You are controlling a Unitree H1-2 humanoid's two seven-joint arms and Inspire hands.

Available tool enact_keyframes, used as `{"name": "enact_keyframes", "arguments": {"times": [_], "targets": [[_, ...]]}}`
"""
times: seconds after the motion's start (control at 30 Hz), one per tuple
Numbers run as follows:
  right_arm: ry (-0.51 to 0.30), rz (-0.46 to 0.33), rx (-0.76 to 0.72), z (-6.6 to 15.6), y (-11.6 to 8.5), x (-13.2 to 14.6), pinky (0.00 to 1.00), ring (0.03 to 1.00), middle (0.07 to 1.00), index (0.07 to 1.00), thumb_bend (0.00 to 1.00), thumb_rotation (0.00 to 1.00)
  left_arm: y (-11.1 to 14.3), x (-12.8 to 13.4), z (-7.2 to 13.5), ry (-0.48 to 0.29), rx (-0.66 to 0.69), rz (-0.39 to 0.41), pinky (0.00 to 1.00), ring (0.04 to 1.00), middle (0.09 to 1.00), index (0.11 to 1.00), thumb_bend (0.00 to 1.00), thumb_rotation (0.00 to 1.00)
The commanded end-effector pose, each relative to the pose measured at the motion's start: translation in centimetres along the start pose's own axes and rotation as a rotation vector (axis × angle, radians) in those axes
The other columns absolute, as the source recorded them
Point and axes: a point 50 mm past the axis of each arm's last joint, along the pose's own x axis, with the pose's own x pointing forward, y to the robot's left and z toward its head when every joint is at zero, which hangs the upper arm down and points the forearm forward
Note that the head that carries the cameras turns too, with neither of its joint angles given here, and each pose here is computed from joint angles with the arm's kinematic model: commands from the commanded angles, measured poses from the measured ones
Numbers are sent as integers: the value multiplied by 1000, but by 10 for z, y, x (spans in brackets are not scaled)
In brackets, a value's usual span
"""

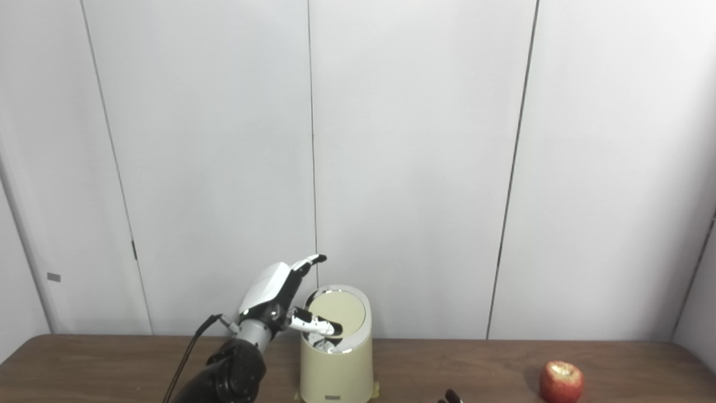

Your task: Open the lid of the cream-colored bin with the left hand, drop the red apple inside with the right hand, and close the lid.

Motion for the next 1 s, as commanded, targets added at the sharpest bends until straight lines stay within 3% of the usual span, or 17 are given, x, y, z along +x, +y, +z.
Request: {"name": "enact_keyframes", "arguments": {"times": [0.0, 0.17, 0.47, 0.97], "targets": [[-64, 35, -8, 16, 8, 5, 1000, 1000, 1000, 1000, 520, 1000, 27, 16, 19, -79, 88, 85, 868, 900, 899, 900, 925, 69], [-65, 31, -16, 16, 9, 4, 1000, 1000, 1000, 1000, 536, 1000, 24, 16, 19, -105, 167, 96, 884, 896, 886, 888, 919, 48], [-67, 37, -10, 18, 10, 0, 1000, 1000, 1000, 1000, 539, 1000, 20, 15, 26, -156, 309, 99, 824, 877, 889, 896, 952, 44], [-62, 34, -13, 19, 13, -2, 1000, 1000, 1000, 1000, 539, 1000, 15, 11, 24, -190, 524, 61, 874, 877, 871, 898, 1000, 33]]}}
